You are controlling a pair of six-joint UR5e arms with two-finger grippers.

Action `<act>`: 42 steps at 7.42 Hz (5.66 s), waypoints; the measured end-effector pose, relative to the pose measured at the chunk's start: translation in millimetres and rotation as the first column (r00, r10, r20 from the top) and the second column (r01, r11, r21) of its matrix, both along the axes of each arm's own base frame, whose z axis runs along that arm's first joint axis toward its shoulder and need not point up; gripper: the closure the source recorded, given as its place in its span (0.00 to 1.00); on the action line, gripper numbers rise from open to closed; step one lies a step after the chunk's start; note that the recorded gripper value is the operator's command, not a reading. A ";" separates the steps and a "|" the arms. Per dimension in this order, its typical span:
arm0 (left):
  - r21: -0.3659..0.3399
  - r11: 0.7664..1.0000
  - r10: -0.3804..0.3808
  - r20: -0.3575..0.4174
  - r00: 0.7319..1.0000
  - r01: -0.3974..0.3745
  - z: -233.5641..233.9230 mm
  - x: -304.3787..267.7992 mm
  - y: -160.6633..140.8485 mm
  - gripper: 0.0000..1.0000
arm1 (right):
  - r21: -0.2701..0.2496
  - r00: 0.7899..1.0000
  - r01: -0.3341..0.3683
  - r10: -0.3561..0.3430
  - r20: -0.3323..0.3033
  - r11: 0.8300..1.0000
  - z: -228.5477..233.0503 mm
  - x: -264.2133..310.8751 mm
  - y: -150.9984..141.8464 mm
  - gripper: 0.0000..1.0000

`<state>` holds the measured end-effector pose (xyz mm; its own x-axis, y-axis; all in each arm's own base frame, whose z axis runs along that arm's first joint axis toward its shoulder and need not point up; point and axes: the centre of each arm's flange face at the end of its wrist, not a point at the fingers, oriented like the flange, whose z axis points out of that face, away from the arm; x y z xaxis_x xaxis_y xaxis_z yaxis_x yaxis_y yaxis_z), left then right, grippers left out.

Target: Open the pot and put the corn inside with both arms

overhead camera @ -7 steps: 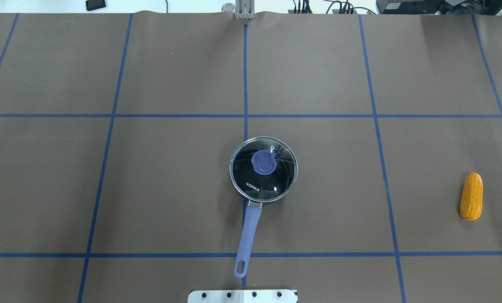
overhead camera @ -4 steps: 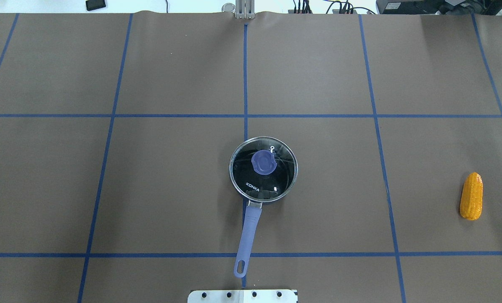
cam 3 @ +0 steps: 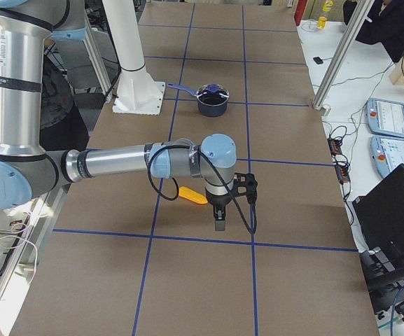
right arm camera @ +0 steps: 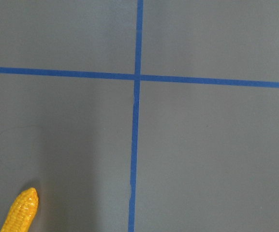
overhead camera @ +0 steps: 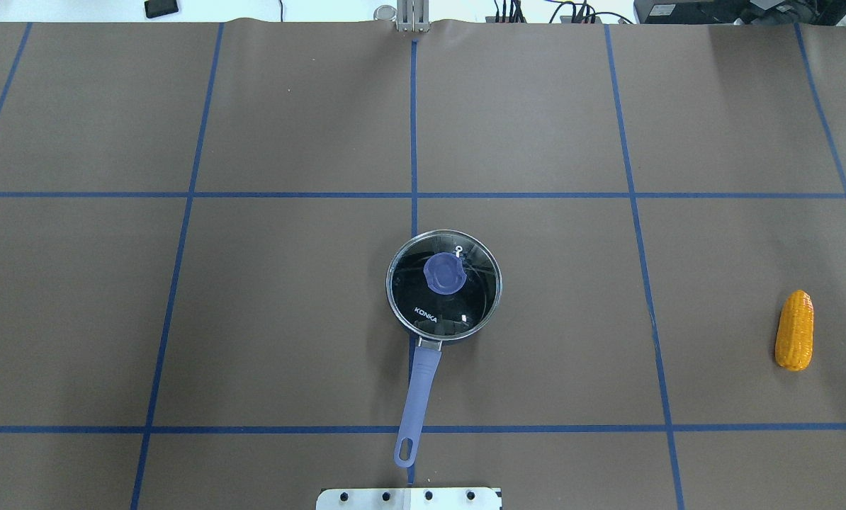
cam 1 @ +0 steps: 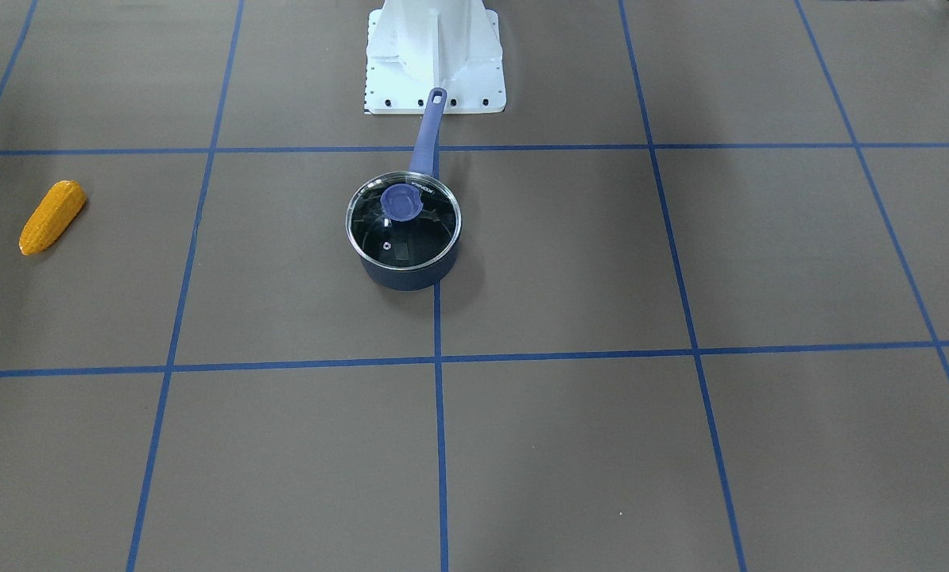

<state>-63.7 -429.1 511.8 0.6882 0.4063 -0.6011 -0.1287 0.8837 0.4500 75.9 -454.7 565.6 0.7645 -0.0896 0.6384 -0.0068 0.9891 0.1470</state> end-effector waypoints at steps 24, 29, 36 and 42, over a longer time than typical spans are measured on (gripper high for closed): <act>-0.576 0.746 -0.389 0.032 0.921 0.335 -450.9 675.7 23.3 0.12 | 0.145 0.997 -0.040 0.030 0.074 0.989 10.5 -6.0 -14.3 0.00; -0.569 0.752 -0.384 0.034 0.923 0.333 -448.1 677.9 23.8 1.00 | 0.149 0.997 -0.039 0.028 0.072 0.988 9.8 -6.1 -15.0 0.00; -0.369 0.911 -0.207 -0.022 0.978 0.185 -405.0 537.4 55.4 1.00 | 0.150 0.997 -0.038 0.027 0.074 0.988 8.9 -7.2 -15.8 0.00; -0.148 0.984 0.115 0.125 0.985 -0.096 -205.0 330.3 62.4 1.00 | 0.148 0.997 -0.035 0.023 0.076 0.988 8.8 -9.1 -16.0 0.00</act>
<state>266.6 -366.7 306.8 0.7232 0.3987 -0.5639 -0.2749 0.9152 0.2947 66.8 -470.7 574.4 0.7197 -0.1666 0.6740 -0.0514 0.9554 0.2909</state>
